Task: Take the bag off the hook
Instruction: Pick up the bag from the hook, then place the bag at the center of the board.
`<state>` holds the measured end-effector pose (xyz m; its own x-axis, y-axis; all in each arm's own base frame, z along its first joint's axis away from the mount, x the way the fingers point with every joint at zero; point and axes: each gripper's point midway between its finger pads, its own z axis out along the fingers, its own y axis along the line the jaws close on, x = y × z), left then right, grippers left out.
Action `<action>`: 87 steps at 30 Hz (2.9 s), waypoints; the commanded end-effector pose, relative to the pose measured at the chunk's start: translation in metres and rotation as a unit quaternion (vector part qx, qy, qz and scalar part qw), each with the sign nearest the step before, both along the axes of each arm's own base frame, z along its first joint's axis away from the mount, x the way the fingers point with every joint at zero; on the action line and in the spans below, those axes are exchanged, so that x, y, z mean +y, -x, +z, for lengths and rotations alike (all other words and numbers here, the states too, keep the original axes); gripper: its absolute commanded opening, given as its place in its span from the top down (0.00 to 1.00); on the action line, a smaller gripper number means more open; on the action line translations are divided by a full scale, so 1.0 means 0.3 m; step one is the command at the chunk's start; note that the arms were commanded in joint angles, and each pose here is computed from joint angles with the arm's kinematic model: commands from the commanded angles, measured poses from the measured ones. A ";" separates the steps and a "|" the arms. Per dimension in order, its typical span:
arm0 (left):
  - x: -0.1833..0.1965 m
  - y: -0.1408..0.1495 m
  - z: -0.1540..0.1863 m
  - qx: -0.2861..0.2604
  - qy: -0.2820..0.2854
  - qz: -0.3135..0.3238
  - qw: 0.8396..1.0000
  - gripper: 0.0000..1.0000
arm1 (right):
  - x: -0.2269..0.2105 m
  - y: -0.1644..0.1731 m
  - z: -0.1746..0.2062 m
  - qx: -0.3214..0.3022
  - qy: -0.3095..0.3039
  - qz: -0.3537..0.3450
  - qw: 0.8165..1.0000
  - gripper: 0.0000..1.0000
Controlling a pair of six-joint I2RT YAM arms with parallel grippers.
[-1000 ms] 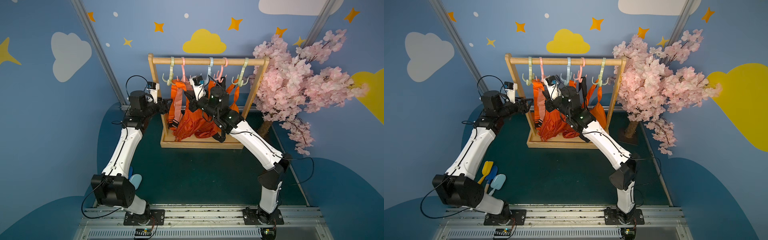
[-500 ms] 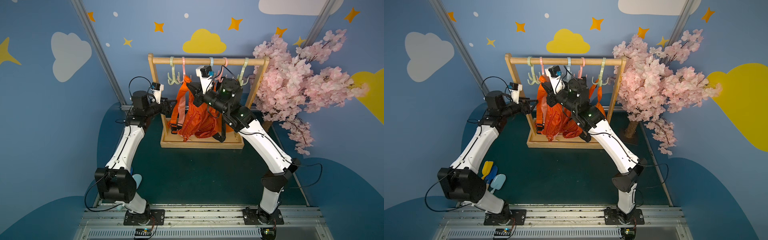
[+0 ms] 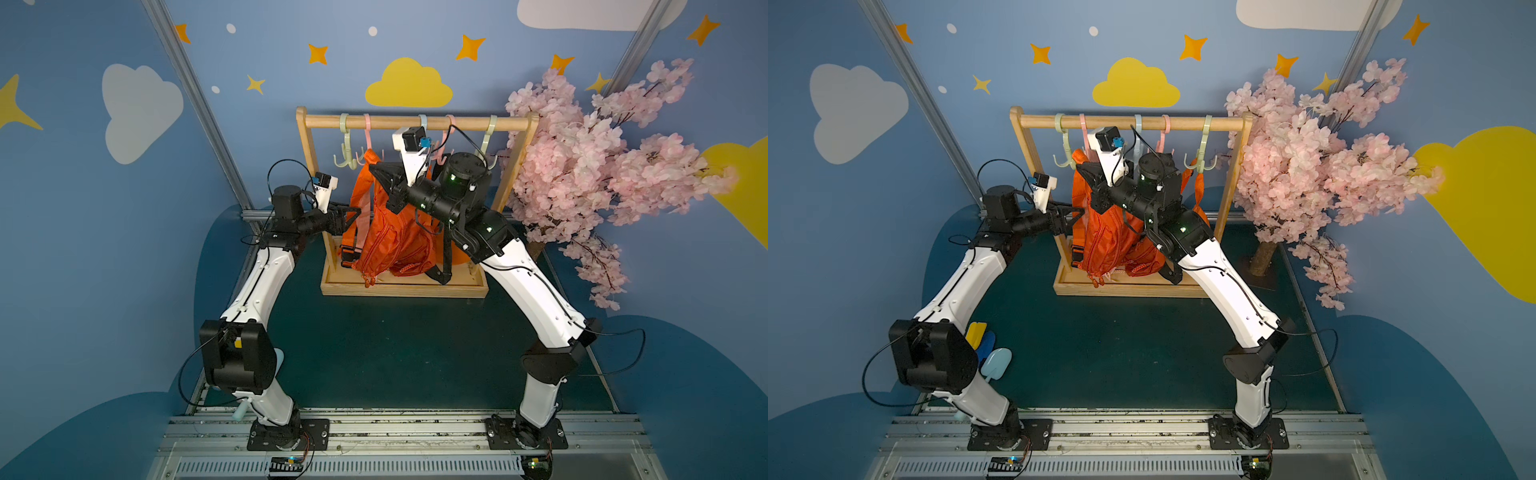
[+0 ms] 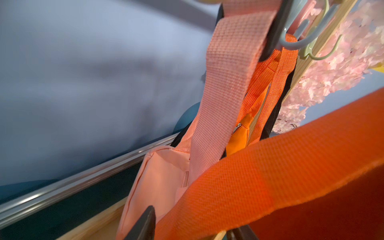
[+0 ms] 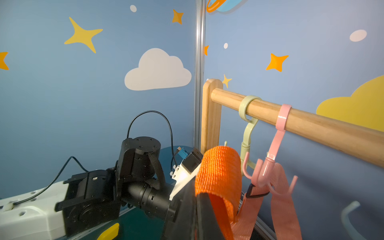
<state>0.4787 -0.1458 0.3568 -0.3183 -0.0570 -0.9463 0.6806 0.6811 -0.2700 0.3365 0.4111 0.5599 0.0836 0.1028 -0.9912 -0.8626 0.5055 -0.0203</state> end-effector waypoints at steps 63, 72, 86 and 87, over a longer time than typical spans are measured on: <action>0.573 0.887 0.377 -0.056 -0.044 0.472 0.879 0.96 | 0.074 0.898 -0.662 0.293 0.168 0.285 0.897 1.00; 0.610 0.906 0.301 -0.041 -0.071 0.497 0.864 0.96 | 0.065 0.855 -0.757 0.369 0.190 0.268 0.870 1.00; 0.585 0.438 -0.078 0.049 -0.107 0.474 0.873 0.96 | 0.205 0.424 -1.154 0.492 0.219 0.157 0.828 1.00; 0.587 0.420 -0.105 0.058 -0.110 0.471 0.873 0.96 | 0.209 0.415 -1.177 0.496 0.221 0.155 0.825 1.00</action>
